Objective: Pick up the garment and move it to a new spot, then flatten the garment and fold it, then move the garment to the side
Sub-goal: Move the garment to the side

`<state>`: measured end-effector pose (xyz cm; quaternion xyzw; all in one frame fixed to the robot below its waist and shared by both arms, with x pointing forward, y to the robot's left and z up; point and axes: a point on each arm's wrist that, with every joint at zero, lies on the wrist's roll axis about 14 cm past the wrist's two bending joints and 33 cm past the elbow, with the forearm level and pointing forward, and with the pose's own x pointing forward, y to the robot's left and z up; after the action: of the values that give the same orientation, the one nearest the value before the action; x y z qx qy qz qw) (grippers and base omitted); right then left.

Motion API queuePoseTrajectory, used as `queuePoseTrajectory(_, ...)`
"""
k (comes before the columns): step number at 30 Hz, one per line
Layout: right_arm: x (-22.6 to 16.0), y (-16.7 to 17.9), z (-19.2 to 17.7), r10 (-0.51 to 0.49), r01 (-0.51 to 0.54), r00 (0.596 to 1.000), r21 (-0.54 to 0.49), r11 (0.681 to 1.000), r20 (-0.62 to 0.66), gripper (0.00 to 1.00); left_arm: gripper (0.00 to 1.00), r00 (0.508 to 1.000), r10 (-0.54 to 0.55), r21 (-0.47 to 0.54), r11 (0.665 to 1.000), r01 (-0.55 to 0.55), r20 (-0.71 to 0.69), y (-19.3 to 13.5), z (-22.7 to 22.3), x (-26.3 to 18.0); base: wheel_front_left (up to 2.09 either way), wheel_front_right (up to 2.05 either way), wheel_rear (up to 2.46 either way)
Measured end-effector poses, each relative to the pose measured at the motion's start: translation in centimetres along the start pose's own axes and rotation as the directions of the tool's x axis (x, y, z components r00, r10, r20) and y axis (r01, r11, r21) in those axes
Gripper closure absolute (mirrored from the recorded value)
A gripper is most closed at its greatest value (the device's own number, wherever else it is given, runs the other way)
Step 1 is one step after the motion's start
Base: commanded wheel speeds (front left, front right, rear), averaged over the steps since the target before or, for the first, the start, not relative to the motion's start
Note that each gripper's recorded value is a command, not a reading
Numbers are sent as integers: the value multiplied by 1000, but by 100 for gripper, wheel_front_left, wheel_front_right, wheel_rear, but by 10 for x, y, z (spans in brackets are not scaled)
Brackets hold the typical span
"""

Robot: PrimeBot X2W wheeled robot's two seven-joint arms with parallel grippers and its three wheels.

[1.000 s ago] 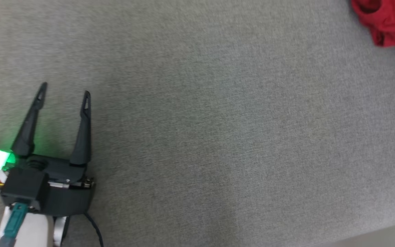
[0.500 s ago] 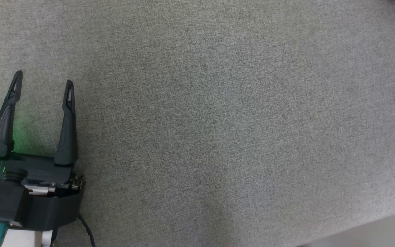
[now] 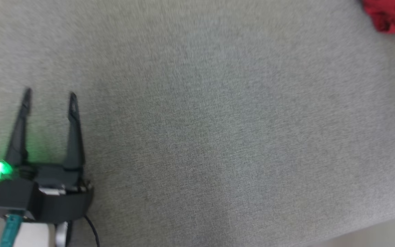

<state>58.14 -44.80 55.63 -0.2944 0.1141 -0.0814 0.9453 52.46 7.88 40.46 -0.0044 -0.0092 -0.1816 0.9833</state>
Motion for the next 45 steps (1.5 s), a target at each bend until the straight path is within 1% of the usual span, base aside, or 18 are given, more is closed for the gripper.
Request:
queuePoseTrajectory(2, -6, 5, 14, 23, -24, 999, 17, 1000, 44, 0, 0, 1000, 16, -19, 1000, -16, -13, 0, 3, -9, 0, 0, 0)
queuePoseTrajectory(7, -25, 21, 43, 84, -92, 987, 52, 994, 136, 0, 0, 996, 76, -24, 997, -78, -49, 9, 13, -39, 0, 0, 0)
queuePoseTrajectory(10, -36, 27, 54, 95, -115, 979, 104, 988, 179, 0, 0, 993, 115, -21, 993, -116, -37, 16, 29, -55, 0, 0, 0)
queuePoseTrajectory(13, -48, 43, 58, 122, -155, 971, 157, 975, 205, 0, 0, 988, 155, -20, 988, -156, -17, 24, 46, -72, 0, 0, 0)
queuePoseTrajectory(17, -64, 69, 59, 148, -209, 960, 257, 944, 239, 0, 0, 977, 212, -6, 977, -212, 1, 36, 64, -100, 0, 0, 0)
queuePoseTrajectory(22, -87, 100, 60, 161, -262, 946, 371, 891, 282, 0, 0, 960, 277, 10, 961, -277, 32, 49, 85, -132, 0, 0, 0)
queuePoseTrajectory(26, -110, 129, 60, 190, -313, 930, 409, 857, 315, 0, 0, 943, 326, 18, 945, -328, 59, 59, 99, -155, 0, 0, 0)
queuePoseTrajectory(32, -143, 148, 67, 168, -345, 910, 466, 814, 380, 0, 0, 925, 366, 17, 929, -369, 99, 63, 116, -179, 0, 0, 0)
queuePoseTrajectory(37, -174, 168, 60, 151, -357, 906, 521, 775, 396, 0, 0, 918, 377, 9, 925, -381, 120, 63, 123, -190, 0, 0, 0)
queuePoseTrajectory(39, -185, 171, 57, 139, -353, 907, 537, 766, 398, 0, 0, 916, 381, 7, 923, -385, 124, 63, 125, -194, 0, 0, 0)
queuePoseTrajectory(41, -197, 175, 56, 129, -352, 905, 540, 765, 406, 0, 0, 916, 381, 5, 923, -385, 125, 62, 125, -197, 0, 0, 0)
queuePoseTrajectory(43, -209, 180, 55, 113, -350, 905, 567, 746, 410, 0, 0, 914, 383, 4, 922, -387, 130, 62, 127, -200, 0, 0, 0)
queuePoseTrajectory(45, -221, 188, 50, 116, -350, 908, 574, 740, 403, 0, 0, 913, 386, 2, 921, -390, 131, 62, 127, -202, 0, 0, 0)
